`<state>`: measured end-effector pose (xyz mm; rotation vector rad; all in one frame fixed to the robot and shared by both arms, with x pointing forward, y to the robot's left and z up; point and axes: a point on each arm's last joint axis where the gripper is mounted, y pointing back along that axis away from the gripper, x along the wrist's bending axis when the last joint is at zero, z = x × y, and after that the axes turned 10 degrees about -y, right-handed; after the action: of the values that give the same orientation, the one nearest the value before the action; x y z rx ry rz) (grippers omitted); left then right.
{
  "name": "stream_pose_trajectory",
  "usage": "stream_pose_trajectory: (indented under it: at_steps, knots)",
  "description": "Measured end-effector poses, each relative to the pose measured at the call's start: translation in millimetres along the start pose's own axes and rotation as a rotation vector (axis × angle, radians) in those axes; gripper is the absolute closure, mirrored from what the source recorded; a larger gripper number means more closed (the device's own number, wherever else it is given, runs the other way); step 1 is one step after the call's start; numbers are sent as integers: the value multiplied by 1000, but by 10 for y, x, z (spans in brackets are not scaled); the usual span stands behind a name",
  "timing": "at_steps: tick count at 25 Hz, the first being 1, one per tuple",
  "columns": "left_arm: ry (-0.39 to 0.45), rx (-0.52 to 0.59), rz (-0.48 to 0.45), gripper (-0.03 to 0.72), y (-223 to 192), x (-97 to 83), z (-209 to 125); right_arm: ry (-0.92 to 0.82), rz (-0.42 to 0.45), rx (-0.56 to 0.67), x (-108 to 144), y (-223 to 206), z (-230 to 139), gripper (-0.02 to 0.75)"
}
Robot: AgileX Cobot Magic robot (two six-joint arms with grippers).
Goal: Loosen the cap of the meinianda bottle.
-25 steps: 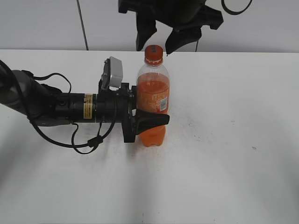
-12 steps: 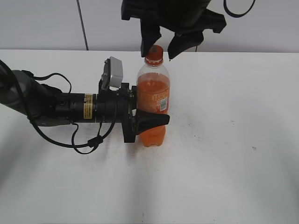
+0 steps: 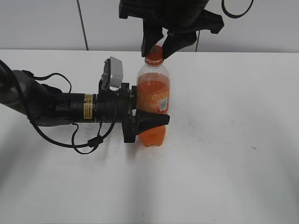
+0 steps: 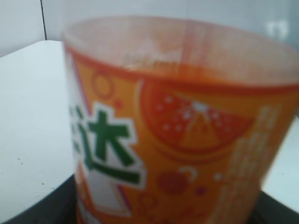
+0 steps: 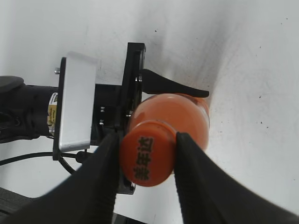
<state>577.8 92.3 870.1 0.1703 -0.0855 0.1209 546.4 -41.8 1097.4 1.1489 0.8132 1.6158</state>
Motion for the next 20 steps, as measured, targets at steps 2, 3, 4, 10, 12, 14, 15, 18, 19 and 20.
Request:
stream_pose_trajectory:
  at_steps: [2,3,4,10,12,14,15,18,19,20]
  knots:
    - [0,0,0,273,0,0,0,2,5,5,5,-5,-3,465]
    - [0,0,0,273,0,0,0,8,7,7,7,-9,-5,465]
    - [0,0,0,273,0,0,0,19,10,9,10,-8,-7,465]
    - [1,0,0,273,0,0,0,349,18,8,16,-15,-2,465]
    - [1,0,0,273,0,0,0,485,20,6,18,-13,-1,466]
    - [1,0,1,273,0,1,0,619,22,5,19,-13,-2,467]
    - [1,0,1,273,0,1,0,688,22,6,18,-13,-3,467]
    - [1,0,0,273,0,0,0,873,21,18,13,-10,-13,467]
    - [1,0,0,273,0,0,0,935,21,21,11,-7,-14,468]
    - [0,0,0,273,0,0,0,989,21,24,10,-5,-16,468]
